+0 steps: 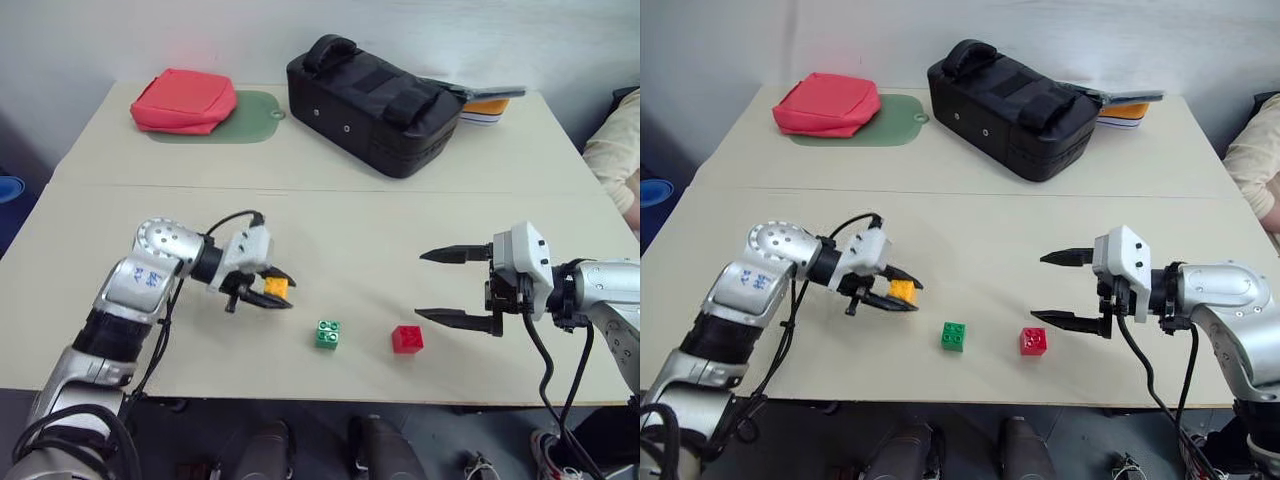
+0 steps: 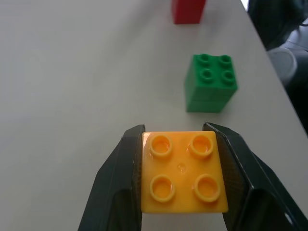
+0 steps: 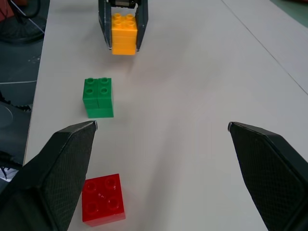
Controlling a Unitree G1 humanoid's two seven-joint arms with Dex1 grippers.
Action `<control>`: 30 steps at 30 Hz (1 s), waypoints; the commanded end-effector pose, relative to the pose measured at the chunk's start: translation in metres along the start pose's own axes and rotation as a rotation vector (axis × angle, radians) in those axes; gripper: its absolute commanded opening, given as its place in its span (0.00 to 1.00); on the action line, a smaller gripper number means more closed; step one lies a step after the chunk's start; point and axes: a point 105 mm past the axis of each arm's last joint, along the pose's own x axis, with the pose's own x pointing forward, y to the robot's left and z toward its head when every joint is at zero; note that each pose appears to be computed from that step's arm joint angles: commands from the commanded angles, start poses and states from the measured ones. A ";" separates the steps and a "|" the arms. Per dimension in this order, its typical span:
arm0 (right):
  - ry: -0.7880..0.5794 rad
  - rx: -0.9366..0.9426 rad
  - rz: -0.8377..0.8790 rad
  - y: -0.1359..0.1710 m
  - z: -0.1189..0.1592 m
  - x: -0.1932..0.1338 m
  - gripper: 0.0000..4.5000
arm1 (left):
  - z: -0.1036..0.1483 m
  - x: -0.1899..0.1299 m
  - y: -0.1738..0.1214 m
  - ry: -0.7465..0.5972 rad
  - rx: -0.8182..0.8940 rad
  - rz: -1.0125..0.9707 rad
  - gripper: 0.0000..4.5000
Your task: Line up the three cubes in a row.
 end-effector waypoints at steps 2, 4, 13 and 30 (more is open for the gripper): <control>0.006 -0.058 0.060 0.010 0.009 -0.002 1.00 | 0.000 -0.003 0.002 0.028 0.085 0.033 0.34; 0.009 -0.053 0.074 0.011 0.009 -0.004 1.00 | -0.003 -0.004 0.000 0.045 0.105 0.015 0.34; 0.018 -0.053 0.075 0.010 0.008 -0.006 1.00 | -0.022 -0.013 -0.008 0.093 0.088 -0.001 0.34; 0.007 -0.068 0.054 0.005 0.010 -0.002 1.00 | -0.042 -0.011 -0.011 0.053 0.006 0.028 0.53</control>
